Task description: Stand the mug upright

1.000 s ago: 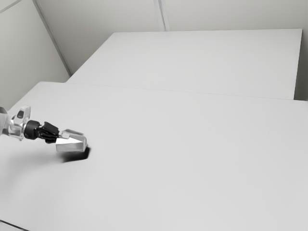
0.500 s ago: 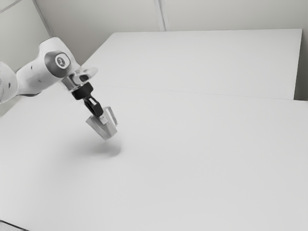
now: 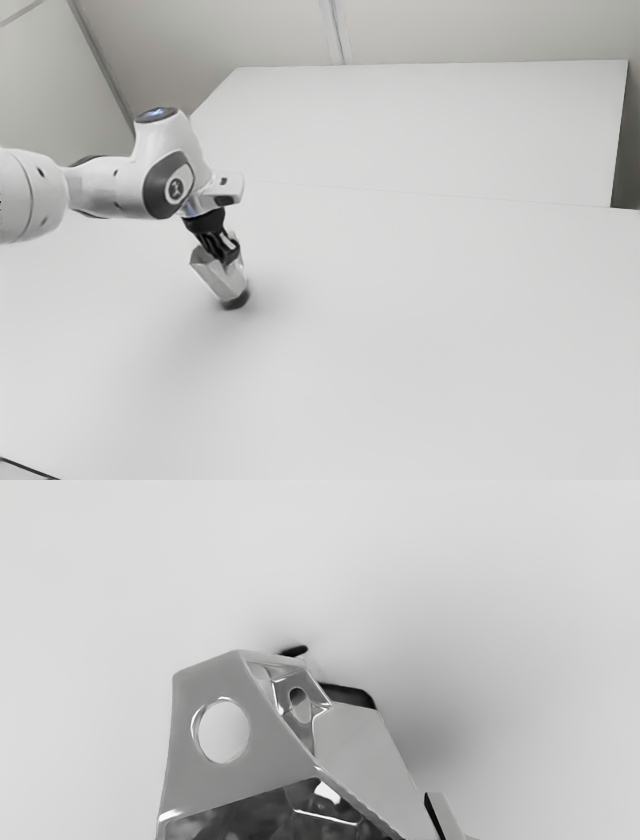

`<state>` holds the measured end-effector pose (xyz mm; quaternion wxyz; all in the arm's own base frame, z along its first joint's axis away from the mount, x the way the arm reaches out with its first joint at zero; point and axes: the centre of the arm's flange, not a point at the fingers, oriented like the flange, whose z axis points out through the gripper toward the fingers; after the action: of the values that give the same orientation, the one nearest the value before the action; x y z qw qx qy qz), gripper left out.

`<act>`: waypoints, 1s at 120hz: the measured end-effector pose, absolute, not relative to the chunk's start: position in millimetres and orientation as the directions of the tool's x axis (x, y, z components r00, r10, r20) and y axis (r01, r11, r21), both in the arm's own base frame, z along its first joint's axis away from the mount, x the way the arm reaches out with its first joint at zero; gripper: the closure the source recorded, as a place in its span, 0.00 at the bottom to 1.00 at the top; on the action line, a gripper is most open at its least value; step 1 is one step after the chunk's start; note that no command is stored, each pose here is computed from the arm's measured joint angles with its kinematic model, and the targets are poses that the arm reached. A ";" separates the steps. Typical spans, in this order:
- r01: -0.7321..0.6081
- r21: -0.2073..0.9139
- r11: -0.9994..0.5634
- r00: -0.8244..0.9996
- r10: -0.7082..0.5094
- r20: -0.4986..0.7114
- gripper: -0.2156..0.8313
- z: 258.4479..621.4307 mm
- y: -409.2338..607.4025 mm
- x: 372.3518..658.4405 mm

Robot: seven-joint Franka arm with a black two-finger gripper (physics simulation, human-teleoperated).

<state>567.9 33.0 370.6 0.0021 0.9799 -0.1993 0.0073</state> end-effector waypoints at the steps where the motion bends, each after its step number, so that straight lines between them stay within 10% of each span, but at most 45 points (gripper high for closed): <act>1: -0.387 0.000 -0.922 0.922 -0.387 0.015 0.96 368.8 32.8 567.5; 20: -0.321 -0.008 -0.947 0.947 -0.321 0.020 0.91 346.3 32.8 564.2; 55: -0.260 -0.029 -0.965 0.962 -0.262 0.077 0.42 359.7 22.4 567.6; 120: -0.164 0.019 -0.986 0.978 -0.160 0.135 0.22 547.6 26.3 632.2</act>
<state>632.2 26.3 547.6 0.0149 0.9943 -0.0815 0.0667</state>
